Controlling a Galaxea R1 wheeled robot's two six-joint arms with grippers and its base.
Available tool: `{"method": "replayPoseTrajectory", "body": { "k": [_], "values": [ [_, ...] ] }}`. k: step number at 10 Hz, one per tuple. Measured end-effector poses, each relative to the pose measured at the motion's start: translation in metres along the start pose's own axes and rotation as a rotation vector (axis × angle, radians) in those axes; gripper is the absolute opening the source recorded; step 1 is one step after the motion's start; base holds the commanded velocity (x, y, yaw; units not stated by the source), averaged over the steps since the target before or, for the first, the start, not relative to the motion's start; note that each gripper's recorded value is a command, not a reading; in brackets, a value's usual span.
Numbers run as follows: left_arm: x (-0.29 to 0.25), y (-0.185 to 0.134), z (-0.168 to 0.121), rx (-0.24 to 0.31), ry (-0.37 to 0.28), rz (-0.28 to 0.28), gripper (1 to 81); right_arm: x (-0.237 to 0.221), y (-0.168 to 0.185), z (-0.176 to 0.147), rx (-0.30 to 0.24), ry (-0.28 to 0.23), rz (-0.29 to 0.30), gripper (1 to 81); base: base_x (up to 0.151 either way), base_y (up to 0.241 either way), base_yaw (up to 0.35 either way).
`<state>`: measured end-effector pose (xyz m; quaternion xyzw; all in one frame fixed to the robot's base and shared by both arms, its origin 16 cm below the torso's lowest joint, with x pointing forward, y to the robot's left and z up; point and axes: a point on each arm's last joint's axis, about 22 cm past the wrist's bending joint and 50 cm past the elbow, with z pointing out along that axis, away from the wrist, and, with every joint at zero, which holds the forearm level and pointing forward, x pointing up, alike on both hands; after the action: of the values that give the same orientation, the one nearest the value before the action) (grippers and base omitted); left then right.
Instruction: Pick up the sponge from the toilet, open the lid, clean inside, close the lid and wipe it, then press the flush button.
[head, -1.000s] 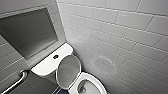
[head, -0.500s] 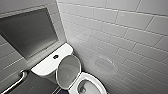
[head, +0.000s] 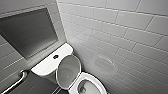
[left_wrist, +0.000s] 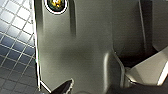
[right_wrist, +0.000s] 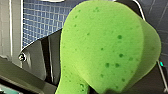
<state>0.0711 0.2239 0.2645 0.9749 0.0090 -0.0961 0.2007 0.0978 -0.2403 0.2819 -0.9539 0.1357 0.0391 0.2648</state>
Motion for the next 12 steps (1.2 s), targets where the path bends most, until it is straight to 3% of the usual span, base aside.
{"method": "replayPoseTrajectory", "body": {
  "k": [2,5,9,12],
  "values": [
    [-0.001,0.004,0.002,-0.006,-0.002,-0.001,81.1,0.048,-0.006,-0.009,0.043,0.051,-0.010,1.0,0.000,0.000,0.000],
    [-0.001,0.009,0.006,-0.006,-0.008,-0.002,81.1,0.081,-0.029,-0.024,0.114,0.072,-0.010,1.0,0.000,0.000,0.000],
    [0.000,0.011,0.008,-0.004,-0.004,-0.003,81.1,0.112,-0.034,-0.036,0.136,0.098,-0.023,1.0,0.000,0.000,0.000],
    [0.005,0.010,0.008,-0.003,0.006,0.000,81.1,0.139,-0.050,-0.036,0.168,0.129,-0.038,1.0,-0.078,0.000,0.000]
  ]
}}
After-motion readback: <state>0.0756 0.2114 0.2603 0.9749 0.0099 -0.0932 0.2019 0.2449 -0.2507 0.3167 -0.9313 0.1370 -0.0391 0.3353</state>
